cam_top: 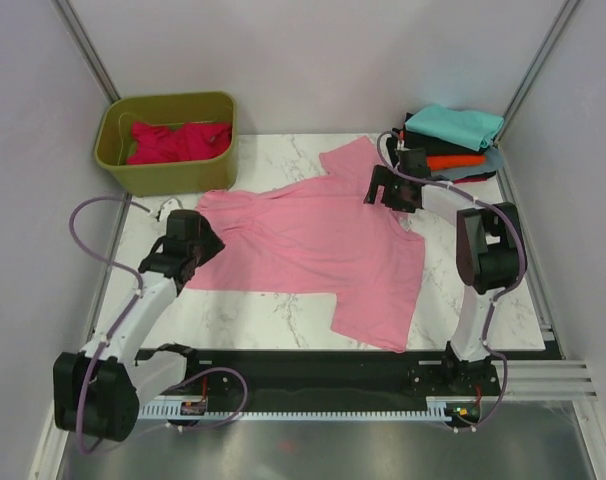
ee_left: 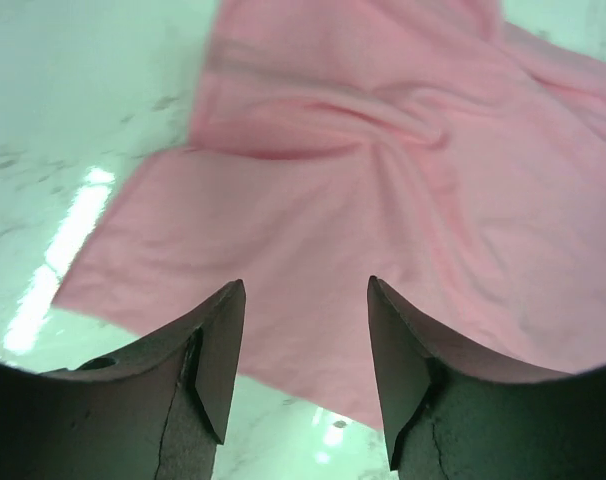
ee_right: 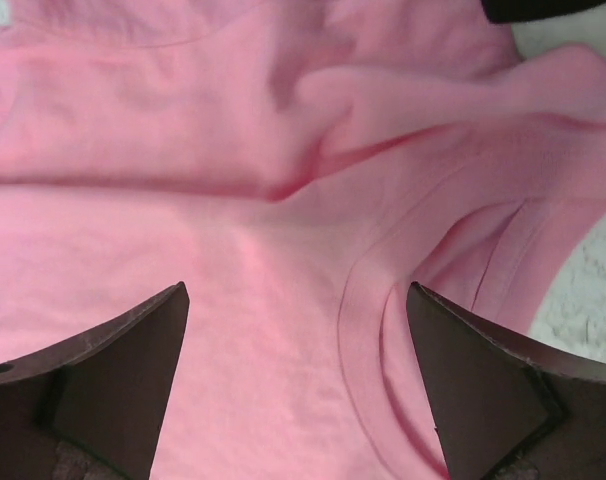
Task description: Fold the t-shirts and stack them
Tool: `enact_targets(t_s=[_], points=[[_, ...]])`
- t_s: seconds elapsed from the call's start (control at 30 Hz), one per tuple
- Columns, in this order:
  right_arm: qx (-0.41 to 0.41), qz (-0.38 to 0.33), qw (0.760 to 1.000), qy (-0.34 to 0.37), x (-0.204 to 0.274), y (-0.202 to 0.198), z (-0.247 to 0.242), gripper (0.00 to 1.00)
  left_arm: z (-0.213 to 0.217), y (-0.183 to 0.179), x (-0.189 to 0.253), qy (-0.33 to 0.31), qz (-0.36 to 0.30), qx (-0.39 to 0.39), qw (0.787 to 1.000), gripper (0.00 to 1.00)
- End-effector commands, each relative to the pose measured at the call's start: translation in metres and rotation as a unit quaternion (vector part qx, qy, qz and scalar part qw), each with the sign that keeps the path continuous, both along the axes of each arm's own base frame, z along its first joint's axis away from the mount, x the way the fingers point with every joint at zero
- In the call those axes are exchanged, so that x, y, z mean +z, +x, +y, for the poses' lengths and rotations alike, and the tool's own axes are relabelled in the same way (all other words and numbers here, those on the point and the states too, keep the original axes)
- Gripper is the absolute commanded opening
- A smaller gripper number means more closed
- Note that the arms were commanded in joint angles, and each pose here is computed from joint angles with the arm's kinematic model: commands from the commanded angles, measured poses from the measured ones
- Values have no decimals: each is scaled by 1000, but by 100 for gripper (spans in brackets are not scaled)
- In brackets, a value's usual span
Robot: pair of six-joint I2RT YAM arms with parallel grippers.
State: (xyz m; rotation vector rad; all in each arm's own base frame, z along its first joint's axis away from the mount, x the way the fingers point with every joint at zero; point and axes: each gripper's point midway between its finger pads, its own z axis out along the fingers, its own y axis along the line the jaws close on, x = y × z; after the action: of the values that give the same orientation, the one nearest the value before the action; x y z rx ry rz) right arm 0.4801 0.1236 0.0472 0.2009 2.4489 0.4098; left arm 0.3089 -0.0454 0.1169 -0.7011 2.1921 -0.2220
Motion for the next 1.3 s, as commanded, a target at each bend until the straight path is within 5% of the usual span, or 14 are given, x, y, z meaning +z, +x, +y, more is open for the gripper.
enact_targets(t_s=[0.0,0.23,0.4,0.9,1.0,1.17,1.27], points=[[3,-56,998,-2,61,-12,-2,98,46,-53,-39,57,73,117,989,60],[-14,-63,997,51,70,-77,2,98,85,-77,-75,-40,79,195,977,62],[26,-66,995,69,69,-123,28,98,92,-75,-96,-46,89,213,972,61],[57,-47,996,44,41,-166,35,98,73,-55,-98,-98,48,172,979,52],[38,-35,998,31,29,-174,26,98,70,-57,-95,-100,43,162,981,43],[-20,-16,999,22,18,-194,6,98,70,-53,-80,-94,18,145,985,9],[-67,-13,998,12,21,-213,-8,98,70,-51,-73,-87,3,138,987,2]])
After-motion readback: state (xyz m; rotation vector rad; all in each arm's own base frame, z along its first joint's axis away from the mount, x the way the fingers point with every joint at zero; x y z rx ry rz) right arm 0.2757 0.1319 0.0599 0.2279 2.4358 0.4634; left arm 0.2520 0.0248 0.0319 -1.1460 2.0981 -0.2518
